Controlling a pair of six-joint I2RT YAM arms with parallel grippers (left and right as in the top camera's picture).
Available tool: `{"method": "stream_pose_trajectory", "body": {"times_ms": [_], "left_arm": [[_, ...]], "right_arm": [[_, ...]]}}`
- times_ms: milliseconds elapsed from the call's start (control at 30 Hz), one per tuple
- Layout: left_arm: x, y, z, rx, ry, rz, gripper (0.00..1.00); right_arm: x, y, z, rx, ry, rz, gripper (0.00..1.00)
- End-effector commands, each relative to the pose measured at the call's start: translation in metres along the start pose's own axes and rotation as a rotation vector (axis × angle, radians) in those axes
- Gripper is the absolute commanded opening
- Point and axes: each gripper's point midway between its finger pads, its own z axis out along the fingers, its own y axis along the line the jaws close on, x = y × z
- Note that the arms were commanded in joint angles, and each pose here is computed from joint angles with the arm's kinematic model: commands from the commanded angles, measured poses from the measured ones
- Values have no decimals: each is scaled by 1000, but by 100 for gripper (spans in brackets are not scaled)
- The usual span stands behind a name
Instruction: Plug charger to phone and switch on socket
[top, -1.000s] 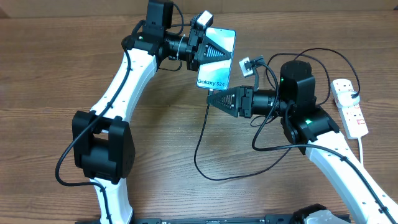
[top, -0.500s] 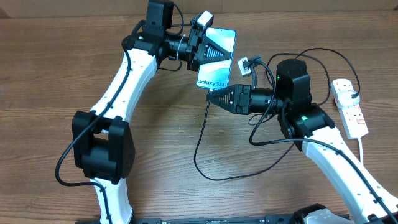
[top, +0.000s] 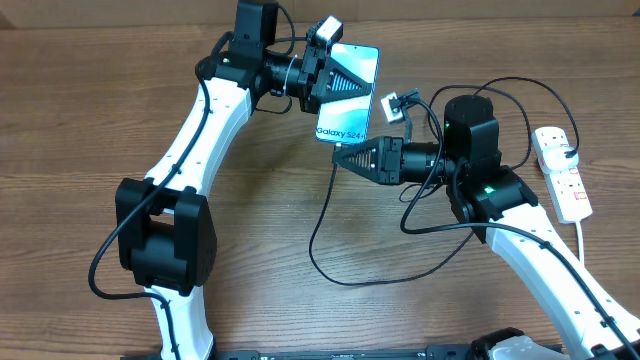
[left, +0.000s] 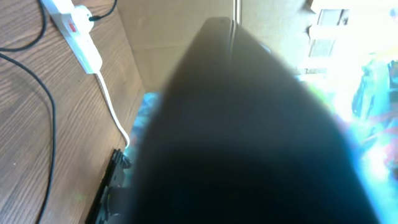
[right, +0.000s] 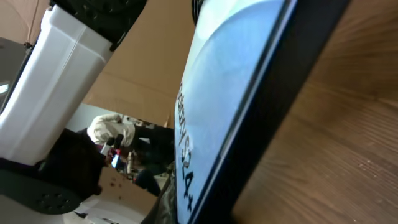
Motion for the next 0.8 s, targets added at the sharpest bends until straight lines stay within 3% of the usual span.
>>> {"method": "stream_pose_trajectory", "body": {"times_ms": [0,167,567,767], "left_arm": [[2,-7,-2,14,9,8,4],[2,-7,-2,14,9,27,4],[5,-7,5,17,24,61,4],[7,-8,7,24,33,64,4]], "right_arm": [[-7,1,-1,13,-31,-44,4],[-10,3,-1,5,-40,-53,4],[-19,-5,-2,45,-94,160,4],[-20,-6,-2,50,-102,177,4]]}}
